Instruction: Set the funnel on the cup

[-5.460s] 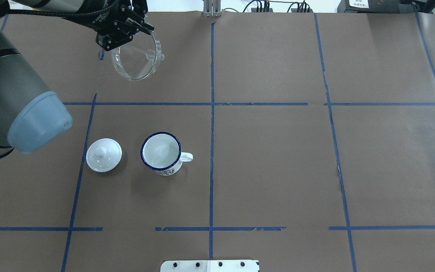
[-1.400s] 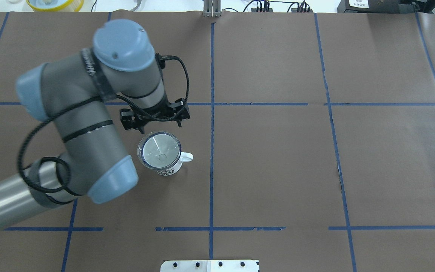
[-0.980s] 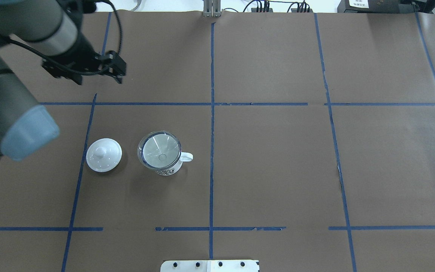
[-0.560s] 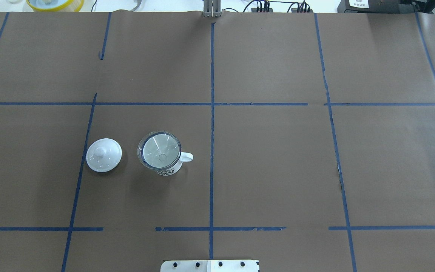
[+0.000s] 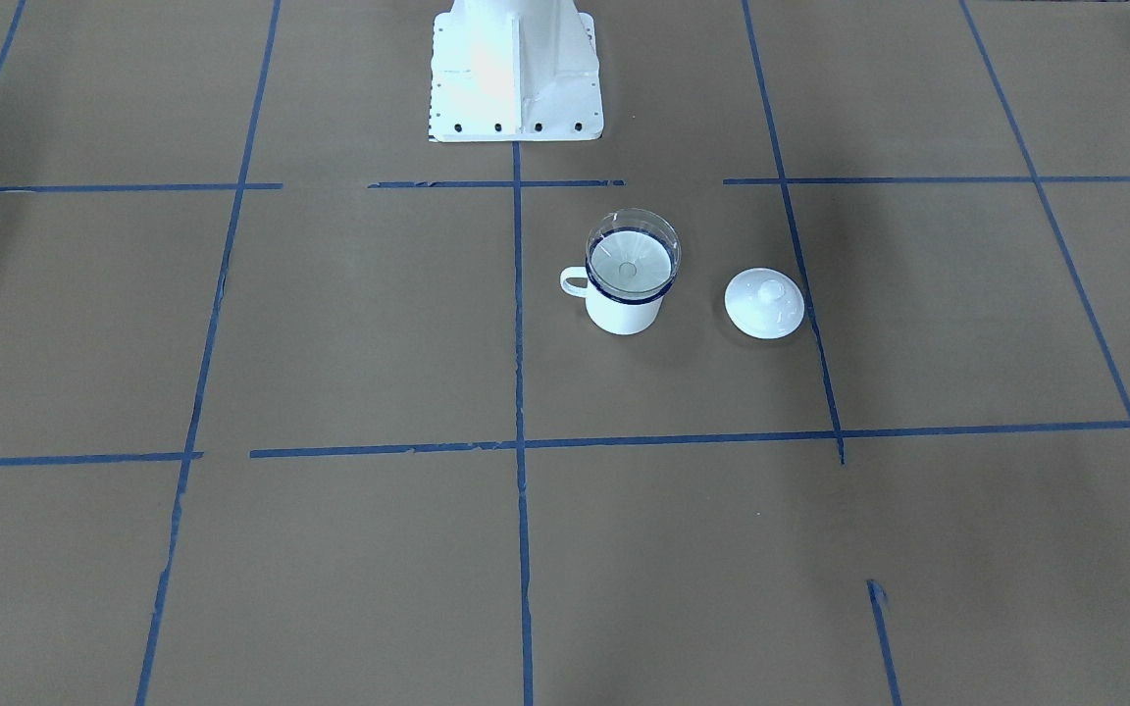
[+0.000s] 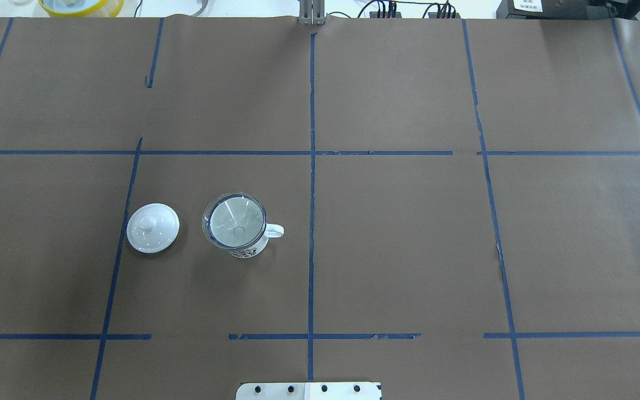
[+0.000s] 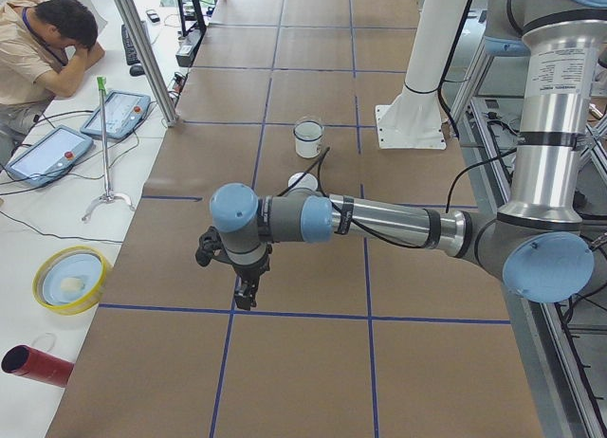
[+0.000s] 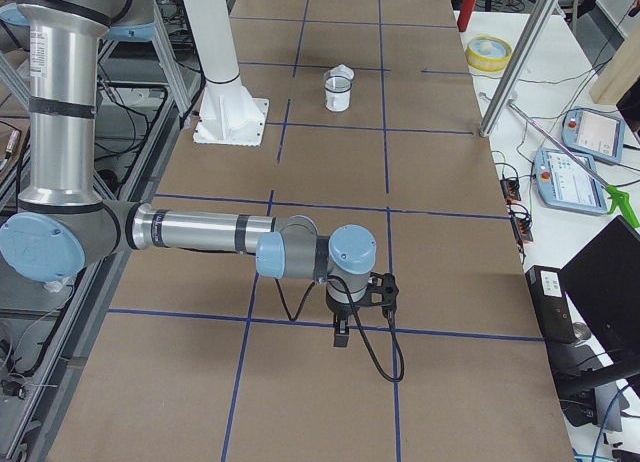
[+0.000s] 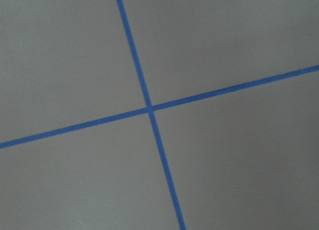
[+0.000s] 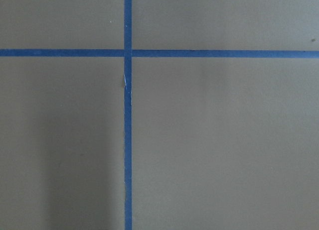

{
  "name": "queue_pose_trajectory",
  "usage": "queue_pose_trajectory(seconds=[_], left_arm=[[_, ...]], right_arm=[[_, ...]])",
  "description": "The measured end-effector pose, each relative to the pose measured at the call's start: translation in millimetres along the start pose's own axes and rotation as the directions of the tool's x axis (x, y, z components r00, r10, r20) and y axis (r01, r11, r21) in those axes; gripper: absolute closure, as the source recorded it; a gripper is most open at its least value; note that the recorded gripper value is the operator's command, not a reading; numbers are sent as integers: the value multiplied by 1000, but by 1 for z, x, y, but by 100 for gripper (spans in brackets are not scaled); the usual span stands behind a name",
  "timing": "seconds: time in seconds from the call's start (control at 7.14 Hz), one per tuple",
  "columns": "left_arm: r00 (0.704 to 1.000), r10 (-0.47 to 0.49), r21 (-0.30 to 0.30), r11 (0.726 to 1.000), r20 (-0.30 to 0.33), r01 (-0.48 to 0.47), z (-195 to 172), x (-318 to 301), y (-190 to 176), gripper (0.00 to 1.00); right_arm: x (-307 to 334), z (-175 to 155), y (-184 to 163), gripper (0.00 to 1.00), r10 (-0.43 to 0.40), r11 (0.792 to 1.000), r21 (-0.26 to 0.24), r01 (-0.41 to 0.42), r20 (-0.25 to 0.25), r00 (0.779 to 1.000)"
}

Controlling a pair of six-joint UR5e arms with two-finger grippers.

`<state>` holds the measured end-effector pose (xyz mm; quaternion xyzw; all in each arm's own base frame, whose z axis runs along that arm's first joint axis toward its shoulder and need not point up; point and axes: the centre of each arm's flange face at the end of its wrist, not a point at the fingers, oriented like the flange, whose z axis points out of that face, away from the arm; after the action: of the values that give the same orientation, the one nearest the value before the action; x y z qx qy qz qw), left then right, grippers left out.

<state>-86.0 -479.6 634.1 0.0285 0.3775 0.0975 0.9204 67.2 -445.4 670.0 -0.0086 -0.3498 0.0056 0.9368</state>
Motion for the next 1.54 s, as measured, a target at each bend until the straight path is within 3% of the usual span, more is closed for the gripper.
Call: queue_pose_trajectory(seconds=[0.42,1.54], left_arm=[[999,-43,12,999,-8,43,-3,-19,25,0],[1000,1,54,999,11,-1,-19,-6,16,0]], right_arm=[[0,0,0,0,0,1000,0,0,0,1000],[0,0,0,0,0,1000,0,0,0,1000]])
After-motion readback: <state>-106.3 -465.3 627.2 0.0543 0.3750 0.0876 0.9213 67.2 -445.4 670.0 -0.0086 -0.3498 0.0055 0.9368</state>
